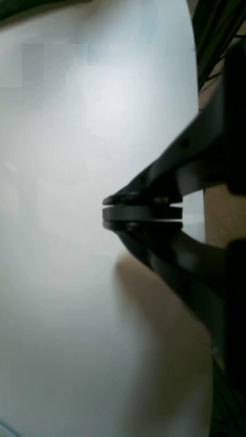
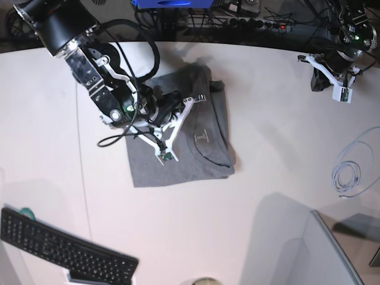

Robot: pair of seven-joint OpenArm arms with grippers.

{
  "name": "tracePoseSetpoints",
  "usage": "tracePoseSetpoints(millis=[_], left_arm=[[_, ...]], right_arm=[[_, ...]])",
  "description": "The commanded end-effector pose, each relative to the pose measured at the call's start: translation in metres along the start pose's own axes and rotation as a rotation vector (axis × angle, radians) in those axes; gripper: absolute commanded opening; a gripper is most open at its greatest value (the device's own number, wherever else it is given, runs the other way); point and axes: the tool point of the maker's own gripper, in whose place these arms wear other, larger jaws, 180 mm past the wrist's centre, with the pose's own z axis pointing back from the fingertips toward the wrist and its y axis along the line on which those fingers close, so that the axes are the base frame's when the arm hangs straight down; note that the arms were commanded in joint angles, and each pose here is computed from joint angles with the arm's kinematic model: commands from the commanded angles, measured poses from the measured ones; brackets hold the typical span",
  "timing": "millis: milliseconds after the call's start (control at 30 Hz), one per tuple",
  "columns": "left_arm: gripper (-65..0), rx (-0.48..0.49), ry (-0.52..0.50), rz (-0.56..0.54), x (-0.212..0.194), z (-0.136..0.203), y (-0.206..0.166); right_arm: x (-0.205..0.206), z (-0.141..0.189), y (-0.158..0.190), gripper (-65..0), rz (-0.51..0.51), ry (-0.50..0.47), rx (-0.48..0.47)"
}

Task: Layout the t-shirt on the table in an organized manner, then fold the t-shirt properly
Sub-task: 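Press and smooth the folded stack with the right gripper, then press the collar side of the stack with the left gripper, right gripper withdrawing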

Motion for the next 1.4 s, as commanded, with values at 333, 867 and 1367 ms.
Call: tracePoseSetpoints(millis=[333,867,1367], left_arm=[[-65.0,0.007,-0.046,-0.02,0.018,0.0,0.005],[-65.0,-0.002,-0.038,-0.012,0.013,0.002,0.001],[-57.8,-0.288,-0.269,0.046,0.086,-0.011,-0.105]], right_arm=[[-0.029,-0.033,0.051,-65.0,0.066,0.057,0.074],[-0.028,-0.049,0.093,-65.0,0.156,0.079,0.107],[0.012,0.044,-0.041,-65.0,-0.06,-0.2,-0.07]])
